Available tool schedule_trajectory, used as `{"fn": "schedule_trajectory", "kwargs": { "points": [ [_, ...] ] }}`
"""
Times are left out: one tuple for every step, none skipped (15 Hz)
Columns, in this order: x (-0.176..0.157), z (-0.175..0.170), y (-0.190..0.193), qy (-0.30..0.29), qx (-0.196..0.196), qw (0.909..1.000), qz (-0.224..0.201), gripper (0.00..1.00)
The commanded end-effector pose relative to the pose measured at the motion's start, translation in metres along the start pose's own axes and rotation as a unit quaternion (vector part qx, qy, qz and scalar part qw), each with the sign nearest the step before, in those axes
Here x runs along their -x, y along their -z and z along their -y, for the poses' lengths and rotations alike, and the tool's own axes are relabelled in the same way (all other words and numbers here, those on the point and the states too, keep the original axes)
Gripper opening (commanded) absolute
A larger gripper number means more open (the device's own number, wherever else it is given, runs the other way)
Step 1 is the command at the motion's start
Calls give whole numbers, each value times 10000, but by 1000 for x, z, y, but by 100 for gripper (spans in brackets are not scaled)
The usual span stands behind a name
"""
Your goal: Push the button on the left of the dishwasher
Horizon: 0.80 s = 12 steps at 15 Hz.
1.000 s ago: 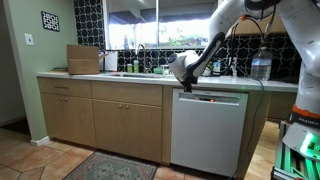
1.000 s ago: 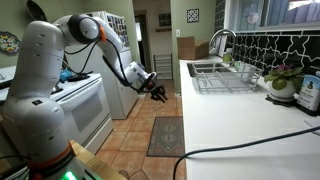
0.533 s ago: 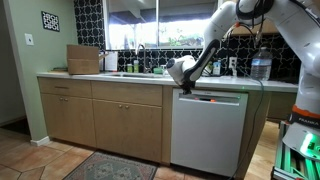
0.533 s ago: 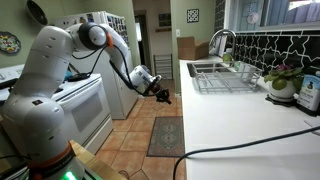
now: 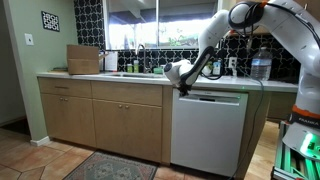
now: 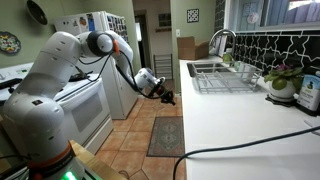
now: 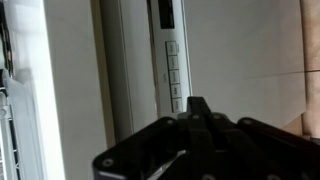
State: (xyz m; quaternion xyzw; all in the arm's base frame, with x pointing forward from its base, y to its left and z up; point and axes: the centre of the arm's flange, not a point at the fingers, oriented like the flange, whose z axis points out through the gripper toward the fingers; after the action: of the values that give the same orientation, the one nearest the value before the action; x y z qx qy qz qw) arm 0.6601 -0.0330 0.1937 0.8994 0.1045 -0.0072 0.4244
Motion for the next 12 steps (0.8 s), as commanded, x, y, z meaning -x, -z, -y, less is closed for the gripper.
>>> {"fn": "schedule_trajectory", "kwargs": {
  "points": [
    [-19, -2, -21, -281, 21, 9996, -100, 0],
    [-22, -3, -25, -303, 71, 9995, -75, 0],
    [-24, -3, -29, -255, 83, 9996, -44, 0],
    [-12, -7, -15, -207, 66, 9998, -20, 1],
    [-14, -7, -18, -220, 83, 9997, -14, 1],
    [-16, -7, -21, -225, 93, 9997, -9, 1],
    [-17, -6, -22, -223, 96, 9997, -5, 1],
    [-17, -5, -23, -220, 96, 9997, -3, 1],
    [-17, -5, -22, -220, 97, 9997, -5, 1],
    [-17, -5, -22, -222, 97, 9997, -7, 1],
    [-18, -6, -22, -225, 98, 9997, -10, 1],
    [-18, -6, -22, -228, 99, 9997, -12, 1]
  ]
}}
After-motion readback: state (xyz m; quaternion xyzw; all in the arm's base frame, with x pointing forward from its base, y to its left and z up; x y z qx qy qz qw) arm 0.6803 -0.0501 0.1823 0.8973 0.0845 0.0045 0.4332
